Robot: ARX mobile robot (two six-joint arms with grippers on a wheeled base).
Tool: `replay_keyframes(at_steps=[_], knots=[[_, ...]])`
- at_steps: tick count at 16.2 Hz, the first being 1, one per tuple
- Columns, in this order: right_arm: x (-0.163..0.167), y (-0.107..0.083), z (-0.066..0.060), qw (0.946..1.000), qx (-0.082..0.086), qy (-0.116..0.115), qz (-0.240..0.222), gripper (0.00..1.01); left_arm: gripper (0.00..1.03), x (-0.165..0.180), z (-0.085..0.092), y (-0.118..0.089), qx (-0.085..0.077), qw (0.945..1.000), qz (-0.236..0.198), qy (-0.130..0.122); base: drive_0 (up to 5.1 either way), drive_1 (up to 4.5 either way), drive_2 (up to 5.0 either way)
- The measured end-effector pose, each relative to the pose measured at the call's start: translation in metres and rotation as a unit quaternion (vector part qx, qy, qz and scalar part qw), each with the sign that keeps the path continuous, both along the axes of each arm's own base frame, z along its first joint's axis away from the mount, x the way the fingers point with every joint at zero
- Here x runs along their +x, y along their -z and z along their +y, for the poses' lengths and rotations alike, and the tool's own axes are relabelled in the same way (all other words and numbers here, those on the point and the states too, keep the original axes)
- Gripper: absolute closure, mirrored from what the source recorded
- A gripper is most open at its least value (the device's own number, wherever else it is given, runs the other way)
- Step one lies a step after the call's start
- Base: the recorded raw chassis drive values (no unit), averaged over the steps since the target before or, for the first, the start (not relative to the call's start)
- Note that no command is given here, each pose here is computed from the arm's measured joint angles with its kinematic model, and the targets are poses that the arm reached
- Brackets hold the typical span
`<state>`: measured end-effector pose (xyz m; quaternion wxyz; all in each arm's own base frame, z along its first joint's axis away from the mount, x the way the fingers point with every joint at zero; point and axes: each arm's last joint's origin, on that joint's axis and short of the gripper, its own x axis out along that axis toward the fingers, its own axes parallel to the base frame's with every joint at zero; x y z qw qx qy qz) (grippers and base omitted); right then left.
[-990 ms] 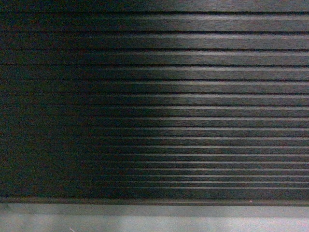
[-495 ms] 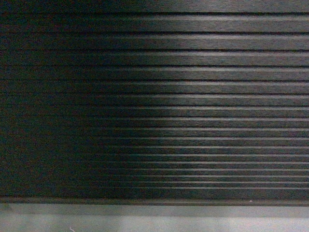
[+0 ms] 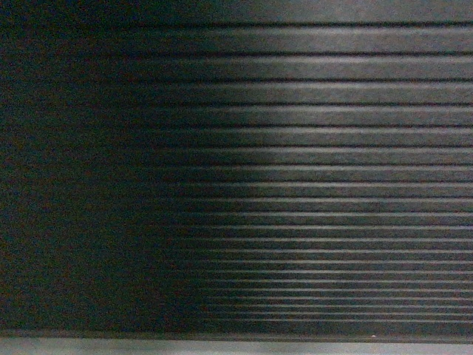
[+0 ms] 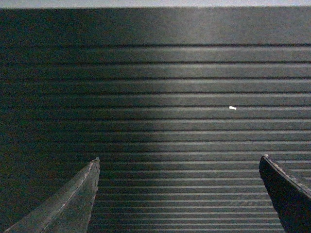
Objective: Place dark red mango on scale at checkout
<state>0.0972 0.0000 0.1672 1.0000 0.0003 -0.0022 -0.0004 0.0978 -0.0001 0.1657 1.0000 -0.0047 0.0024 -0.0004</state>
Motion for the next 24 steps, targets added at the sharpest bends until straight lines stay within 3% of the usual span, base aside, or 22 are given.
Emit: replay_keyframes(at_steps=[24], knots=[[0.0000,0.0000,0.0000,1.0000,-0.001,0.000,0.000,0.03,0.05,0.0000,0.0000,-0.0002,0.000,1.0000,-0.001,0.000,0.0,0.00,0.0]])
